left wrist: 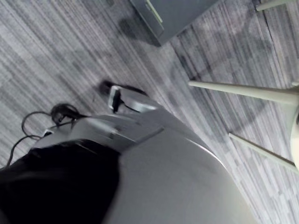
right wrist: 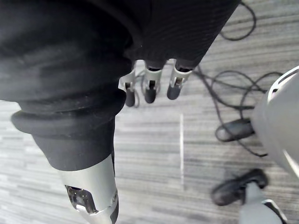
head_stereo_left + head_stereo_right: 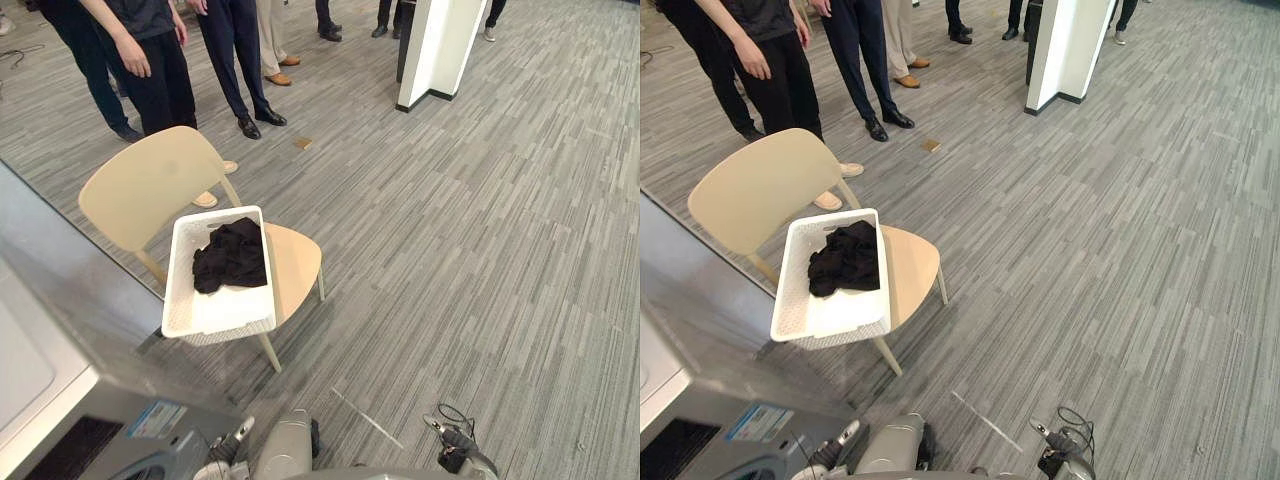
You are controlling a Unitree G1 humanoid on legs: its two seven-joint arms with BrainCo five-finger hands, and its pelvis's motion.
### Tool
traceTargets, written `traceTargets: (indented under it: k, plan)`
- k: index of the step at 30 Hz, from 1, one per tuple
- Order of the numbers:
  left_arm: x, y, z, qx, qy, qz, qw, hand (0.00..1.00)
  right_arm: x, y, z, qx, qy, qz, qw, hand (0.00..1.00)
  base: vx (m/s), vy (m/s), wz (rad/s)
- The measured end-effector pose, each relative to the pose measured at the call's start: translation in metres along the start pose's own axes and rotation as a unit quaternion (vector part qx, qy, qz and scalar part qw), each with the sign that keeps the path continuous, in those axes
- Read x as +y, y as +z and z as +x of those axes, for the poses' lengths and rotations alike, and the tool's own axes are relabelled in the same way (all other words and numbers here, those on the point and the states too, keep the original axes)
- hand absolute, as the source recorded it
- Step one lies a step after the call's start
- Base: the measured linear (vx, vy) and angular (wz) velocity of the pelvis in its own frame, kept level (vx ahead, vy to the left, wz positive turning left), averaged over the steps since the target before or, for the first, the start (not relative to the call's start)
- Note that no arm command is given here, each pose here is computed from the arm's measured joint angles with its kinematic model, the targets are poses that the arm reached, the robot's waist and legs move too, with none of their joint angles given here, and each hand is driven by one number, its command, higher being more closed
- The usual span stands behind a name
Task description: Pick up the laundry basket with both hands and put the clothes into the washing machine.
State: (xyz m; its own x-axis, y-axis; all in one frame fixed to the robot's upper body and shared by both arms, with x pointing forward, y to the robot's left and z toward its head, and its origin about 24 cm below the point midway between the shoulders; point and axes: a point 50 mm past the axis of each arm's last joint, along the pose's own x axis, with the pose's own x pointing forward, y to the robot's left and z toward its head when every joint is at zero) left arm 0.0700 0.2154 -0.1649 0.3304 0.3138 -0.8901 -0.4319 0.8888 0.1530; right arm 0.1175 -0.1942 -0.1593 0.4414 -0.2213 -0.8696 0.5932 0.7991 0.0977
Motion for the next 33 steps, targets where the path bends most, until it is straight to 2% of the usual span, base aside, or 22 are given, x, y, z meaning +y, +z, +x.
traceTargets:
  k: [4, 8, 10, 13, 15, 17, 21, 24, 25, 33]
  plan:
    - [0.007, -0.008, -0.001, 0.019, 0.016, -0.032, 0.999, 0.00, 0.019, 0.011, 0.001, -0.023, 0.037, -0.025, 0.999, 0.00, 0.49, 0.118, 0.09]
    - [0.015, -0.019, -0.003, 0.034, 0.025, -0.039, 0.998, 0.00, 0.026, 0.001, 0.000, -0.006, 0.060, -0.055, 0.997, 0.00, 0.42, 0.117, 0.19]
    - [0.012, -0.007, -0.001, 0.018, 0.016, -0.024, 0.999, 0.00, 0.016, -0.007, -0.002, 0.004, 0.052, -0.069, 0.996, 0.00, 0.43, -0.010, 1.33]
    - [-0.001, 0.011, 0.002, -0.007, 0.001, -0.038, 0.999, 0.00, -0.005, -0.006, -0.003, 0.000, 0.029, -0.074, 0.997, 0.00, 0.34, -0.088, 1.53]
    - [-0.021, 0.026, 0.003, -0.026, -0.020, -0.050, 0.998, 0.00, -0.019, -0.009, -0.007, -0.009, 0.012, -0.057, 0.998, 0.00, 0.26, -0.140, 1.76]
    - [-0.031, 0.029, 0.002, -0.029, -0.029, -0.065, 0.997, 0.00, -0.023, -0.009, -0.009, -0.016, 0.007, -0.054, 0.998, 0.00, 0.20, -0.164, 1.64]
    - [-0.035, 0.044, 0.003, -0.057, -0.034, -0.057, 0.996, 0.00, -0.025, -0.026, -0.013, 0.010, -0.005, -0.039, 0.999, 0.00, 0.24, -0.382, 2.14]
    - [-0.037, 0.020, -0.001, -0.023, -0.027, -0.064, 0.997, 0.00, -0.034, -0.015, -0.011, -0.005, -0.023, -0.016, 1.000, 0.00, 0.13, -0.516, 0.72]
    - [-0.040, 0.007, -0.002, 0.000, -0.030, -0.061, 0.998, 0.00, -0.047, -0.015, -0.011, -0.001, -0.044, -0.002, 0.999, 0.00, 0.04, -0.448, 0.60]
    - [-0.029, 0.004, -0.002, -0.002, -0.022, -0.036, 0.999, 0.00, -0.044, -0.017, -0.009, 0.014, -0.046, -0.001, 0.999, 0.00, -0.05, -0.165, 0.65]
